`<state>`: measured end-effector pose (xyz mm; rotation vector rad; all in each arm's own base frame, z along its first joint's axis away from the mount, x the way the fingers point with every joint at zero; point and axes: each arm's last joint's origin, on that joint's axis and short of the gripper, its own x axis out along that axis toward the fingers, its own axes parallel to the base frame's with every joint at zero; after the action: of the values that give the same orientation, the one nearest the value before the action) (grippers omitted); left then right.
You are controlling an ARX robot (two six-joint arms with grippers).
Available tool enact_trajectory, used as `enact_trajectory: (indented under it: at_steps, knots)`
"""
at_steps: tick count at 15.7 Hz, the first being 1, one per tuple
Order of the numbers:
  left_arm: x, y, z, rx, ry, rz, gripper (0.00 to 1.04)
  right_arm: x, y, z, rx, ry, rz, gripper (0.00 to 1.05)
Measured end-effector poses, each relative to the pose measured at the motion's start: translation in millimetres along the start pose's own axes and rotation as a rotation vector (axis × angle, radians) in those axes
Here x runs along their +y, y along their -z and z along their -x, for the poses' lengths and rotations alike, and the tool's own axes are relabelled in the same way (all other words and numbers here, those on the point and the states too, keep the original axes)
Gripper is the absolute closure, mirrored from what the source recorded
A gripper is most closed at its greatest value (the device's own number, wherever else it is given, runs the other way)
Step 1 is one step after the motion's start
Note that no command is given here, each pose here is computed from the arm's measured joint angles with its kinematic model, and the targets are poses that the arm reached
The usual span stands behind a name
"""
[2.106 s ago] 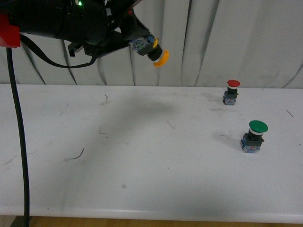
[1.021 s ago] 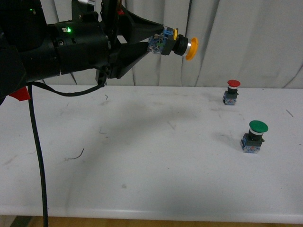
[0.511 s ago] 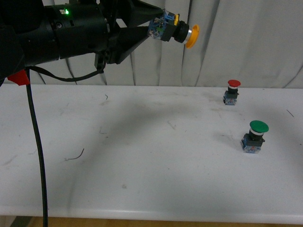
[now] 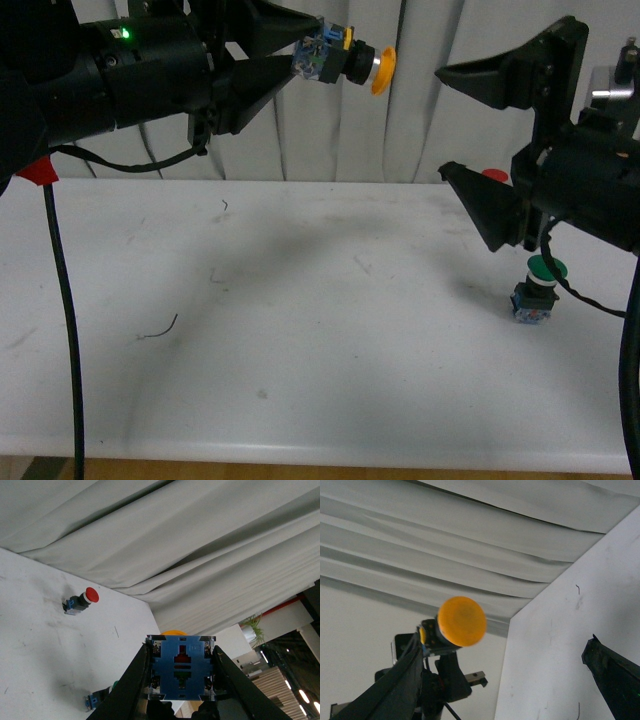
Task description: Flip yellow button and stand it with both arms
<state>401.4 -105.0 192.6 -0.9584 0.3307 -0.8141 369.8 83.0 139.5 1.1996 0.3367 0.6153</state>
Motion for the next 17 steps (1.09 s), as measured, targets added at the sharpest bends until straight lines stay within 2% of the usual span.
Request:
enact_trajectory:
  at_steps: [3,8,12,17]
  knots:
    - [2,3,-1,0.005,0.001,0.003,0.75,16,-6,-22,-0.021,-0.076,-0.003,0.06]
    - [0,1,-2,-0.001,0.015,0.01,0.75,10,6,-53,0.002,-0.102,-0.041,0.06]
    - [1,1,-1,0.002,0.014,0.012,0.75,30,5,-75,-0.005,-0.189,-0.032,0.06]
    - [1,-1,0,-0.002,0.013,0.01,0.75,19,11,-79,0.008,-0.167,-0.05,0.06]
